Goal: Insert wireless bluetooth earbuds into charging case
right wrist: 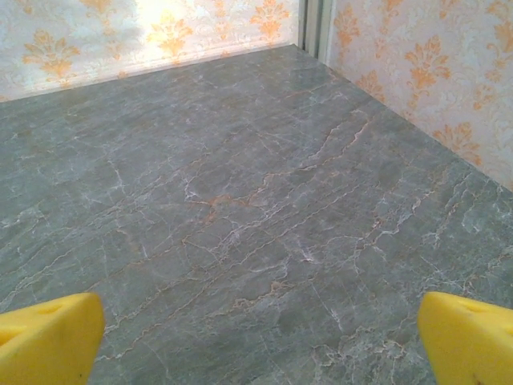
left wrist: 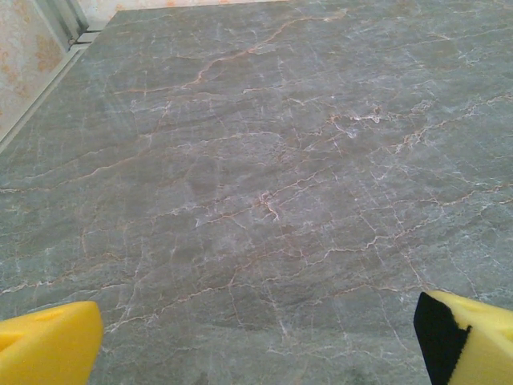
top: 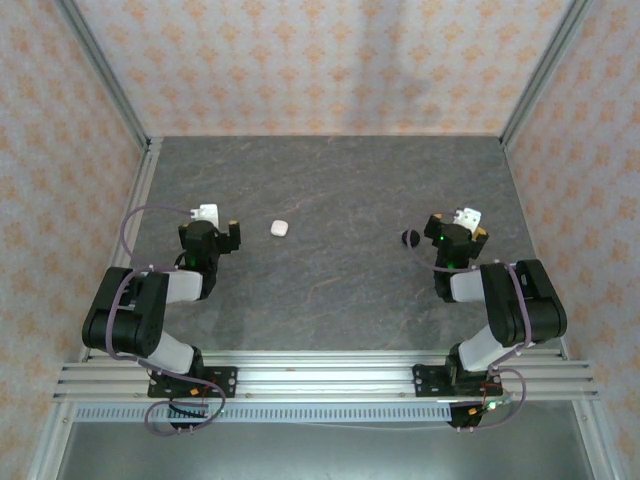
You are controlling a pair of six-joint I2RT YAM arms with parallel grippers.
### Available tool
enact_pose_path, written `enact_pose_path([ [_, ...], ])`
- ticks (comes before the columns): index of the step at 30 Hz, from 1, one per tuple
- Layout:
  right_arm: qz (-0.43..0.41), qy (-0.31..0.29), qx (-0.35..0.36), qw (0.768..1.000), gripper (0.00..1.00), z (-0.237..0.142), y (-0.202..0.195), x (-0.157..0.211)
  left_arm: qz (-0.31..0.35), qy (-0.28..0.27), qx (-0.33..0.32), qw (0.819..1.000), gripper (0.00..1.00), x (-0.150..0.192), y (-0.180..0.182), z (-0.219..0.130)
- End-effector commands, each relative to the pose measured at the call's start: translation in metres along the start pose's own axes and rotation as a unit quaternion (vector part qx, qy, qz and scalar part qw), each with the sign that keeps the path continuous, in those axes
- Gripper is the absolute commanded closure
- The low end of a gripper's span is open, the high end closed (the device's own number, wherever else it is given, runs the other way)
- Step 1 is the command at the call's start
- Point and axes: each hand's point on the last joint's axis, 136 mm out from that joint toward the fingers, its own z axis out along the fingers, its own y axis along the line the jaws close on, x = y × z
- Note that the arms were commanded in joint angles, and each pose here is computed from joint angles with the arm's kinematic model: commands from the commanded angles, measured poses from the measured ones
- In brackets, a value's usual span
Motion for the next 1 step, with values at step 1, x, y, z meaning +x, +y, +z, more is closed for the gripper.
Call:
enact_pose_path([
  [1, 0.0, -0.002, -0.002, 1.0, 0.01, 0.0013, 0.0002, -0.0029, -0.015, -0.02, 0.001, 1.0, 0.0, -0.0143, -0.0002, 0.0],
])
